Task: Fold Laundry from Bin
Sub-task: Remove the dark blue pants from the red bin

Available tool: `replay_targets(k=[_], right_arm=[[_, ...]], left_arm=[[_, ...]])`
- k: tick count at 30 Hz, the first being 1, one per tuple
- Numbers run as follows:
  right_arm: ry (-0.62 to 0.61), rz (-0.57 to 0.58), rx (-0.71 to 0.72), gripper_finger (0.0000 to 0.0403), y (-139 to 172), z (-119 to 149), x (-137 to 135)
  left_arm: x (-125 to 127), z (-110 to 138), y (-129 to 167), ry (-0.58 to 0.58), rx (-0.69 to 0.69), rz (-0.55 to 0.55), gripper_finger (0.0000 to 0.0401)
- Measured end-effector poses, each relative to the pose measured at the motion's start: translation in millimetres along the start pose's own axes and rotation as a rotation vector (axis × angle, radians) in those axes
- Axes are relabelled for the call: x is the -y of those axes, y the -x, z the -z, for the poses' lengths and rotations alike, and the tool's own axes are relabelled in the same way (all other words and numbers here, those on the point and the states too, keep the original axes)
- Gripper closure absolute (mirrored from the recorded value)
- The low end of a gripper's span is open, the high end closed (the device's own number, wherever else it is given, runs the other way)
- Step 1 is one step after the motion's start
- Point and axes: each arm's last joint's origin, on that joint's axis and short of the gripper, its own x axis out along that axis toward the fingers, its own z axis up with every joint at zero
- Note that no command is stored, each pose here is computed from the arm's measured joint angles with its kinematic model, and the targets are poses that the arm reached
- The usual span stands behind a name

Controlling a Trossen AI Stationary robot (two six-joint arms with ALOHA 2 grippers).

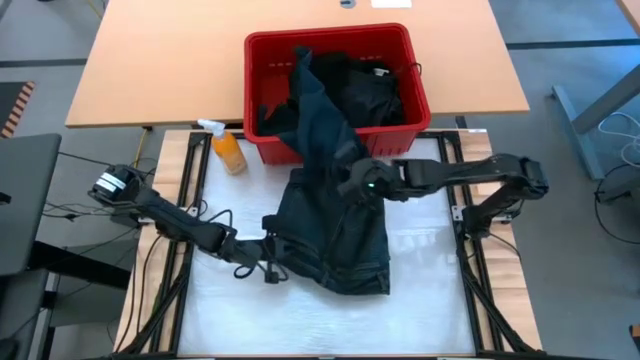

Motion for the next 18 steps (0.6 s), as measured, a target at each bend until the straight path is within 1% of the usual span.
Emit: replay_targets(k=[2,4,7,9,11,14,16,18], right_arm=[[-0.087,0.045,0.041,0.0387,20,2,13],[-0.196,0.097,0.087,0.0387,43,9,26],[-0.358,0.140,0.145,0.0384,76,27,37],[-0.472,0.132,0.179,0.0384,96,40,40],[-0.591,0.073,0.223,0.0385,112,52,37],[-0.754,-0.090,0.308,0.0386,120,62,23],[-0.794,-0.228,0.341,0.0386,115,60,4],[-0.793,-0.345,0.360,0.0386,105,53,-18]], left_arm=[[0,-7,11,0.003,0.037,0.005,0.0397],[1,-19,27,-0.002,0.103,0.036,0.0399],[2,-38,60,-0.016,0.234,0.107,0.0399],[1,-48,86,-0.029,0.329,0.173,0.0400],[-1,-57,113,-0.036,0.433,0.268,0.0400],[-5,-64,145,-0.063,0.569,0.416,0.0401],[-7,-66,161,-0.094,0.638,0.488,0.0401],[-7,-66,171,-0.128,0.686,0.533,0.0401]])
